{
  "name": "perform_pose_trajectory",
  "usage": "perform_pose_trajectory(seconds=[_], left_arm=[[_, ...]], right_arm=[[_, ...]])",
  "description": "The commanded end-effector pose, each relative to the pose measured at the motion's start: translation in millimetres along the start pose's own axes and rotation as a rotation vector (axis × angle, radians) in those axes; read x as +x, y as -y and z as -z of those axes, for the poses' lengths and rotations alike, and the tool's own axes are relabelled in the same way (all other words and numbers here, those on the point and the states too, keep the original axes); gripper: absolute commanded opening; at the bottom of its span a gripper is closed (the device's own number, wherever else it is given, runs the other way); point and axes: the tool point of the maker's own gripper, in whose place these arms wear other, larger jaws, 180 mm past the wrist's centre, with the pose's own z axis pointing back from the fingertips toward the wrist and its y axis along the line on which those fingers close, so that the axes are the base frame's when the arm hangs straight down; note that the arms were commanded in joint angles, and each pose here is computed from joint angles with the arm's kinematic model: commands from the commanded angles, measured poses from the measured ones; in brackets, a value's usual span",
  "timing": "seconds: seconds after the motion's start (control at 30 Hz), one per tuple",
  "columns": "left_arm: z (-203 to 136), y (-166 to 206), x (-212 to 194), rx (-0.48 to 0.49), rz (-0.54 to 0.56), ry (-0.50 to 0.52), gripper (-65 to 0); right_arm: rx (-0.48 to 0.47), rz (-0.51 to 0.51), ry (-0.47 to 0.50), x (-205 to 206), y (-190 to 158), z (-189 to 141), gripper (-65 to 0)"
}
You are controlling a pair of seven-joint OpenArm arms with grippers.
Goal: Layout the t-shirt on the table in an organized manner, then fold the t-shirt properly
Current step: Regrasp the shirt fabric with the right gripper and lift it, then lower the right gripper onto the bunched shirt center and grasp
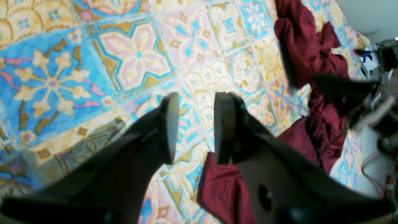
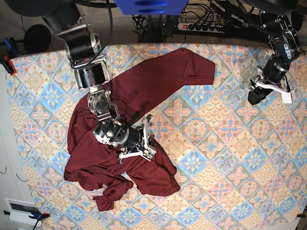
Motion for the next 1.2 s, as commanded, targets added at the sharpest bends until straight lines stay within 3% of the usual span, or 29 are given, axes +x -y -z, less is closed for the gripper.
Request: perform_pose_trajectory(seconds=[0.0,0.27,0.53,0.67,0.83,1.17], left_arm=[[-2,9,17,-0.028,0.025,0.047,-45.6],[4,20,34,-0.058,0.034,0.088,-45.6],[10,26,47,-0.056,0.055,0.123,-45.6],[13,28,49,-0.050,0.056,0.136,-45.6],[15,31,49,-0.060,0.049,0.141,-45.6],[23,41,35,-0.087,0.043,0.102,-45.6]], right_arm=[[-0.076,-0.036,0.094,38,24,-16,-64.3],[-0.144,-0.081,0.120,39,-8,-63,-64.3],[-0.148,-0.092,0.178,40,-52,-100,-64.3],[-0.124,-0.069,0.165,30,-68,-101,-64.6],[-0.117,-0.064,0.139,24,-59,-89,-63.5],[-0.080,-0.034,0.029,0,-27,-47,-42.2]])
